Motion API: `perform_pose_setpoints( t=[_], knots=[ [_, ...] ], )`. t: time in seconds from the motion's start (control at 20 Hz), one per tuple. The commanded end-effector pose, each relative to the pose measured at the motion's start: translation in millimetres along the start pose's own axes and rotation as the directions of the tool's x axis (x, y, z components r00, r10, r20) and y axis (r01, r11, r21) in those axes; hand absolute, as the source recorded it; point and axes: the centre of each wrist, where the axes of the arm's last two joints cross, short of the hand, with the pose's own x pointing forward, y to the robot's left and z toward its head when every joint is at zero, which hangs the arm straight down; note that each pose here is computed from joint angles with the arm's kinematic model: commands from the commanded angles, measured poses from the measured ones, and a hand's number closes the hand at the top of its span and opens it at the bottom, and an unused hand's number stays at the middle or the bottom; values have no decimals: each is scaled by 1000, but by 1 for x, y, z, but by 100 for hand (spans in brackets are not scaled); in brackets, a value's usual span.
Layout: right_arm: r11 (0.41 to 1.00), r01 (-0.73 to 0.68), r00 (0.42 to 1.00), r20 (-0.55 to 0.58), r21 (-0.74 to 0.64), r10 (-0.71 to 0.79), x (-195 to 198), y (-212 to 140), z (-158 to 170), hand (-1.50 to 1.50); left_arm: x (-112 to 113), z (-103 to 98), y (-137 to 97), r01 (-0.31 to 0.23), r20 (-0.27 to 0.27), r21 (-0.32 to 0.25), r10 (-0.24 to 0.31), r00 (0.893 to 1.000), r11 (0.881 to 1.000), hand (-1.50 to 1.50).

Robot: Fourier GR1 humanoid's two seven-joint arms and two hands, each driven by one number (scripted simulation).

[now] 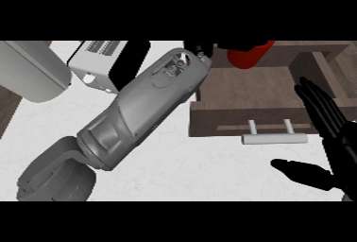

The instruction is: Pick up the can, place it into the drawer and close the drawer

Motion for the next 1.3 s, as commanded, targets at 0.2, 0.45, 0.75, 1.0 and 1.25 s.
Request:
perform_pose_setpoints(
  t=[0.2,0.45,0.75,1.0,1.25],
  knots=[
    [971,-221,974,-35,91,225,-15,60,-27,-150,-9,-6,15,-4,-19,10,4,1000,1000,-150],
    [984,-176,979,-96,21,177,-40,94,-36,-150,16,-16,36,8,-34,20,-7,999,1000,-150],
    [980,-198,970,-142,23,199,-70,116,-24,-150,15,-13,66,7,-36,22,-6,999,1000,-150],
    [965,-256,954,-147,63,262,-72,124,-66,-150,23,-10,86,20,-30,10,-20,999,1000,-150],
    [944,-329,932,-152,23,329,-94,137,-71,-150,7,-9,113,29,-64,7,-29,998,1000,-150]
  ],
)
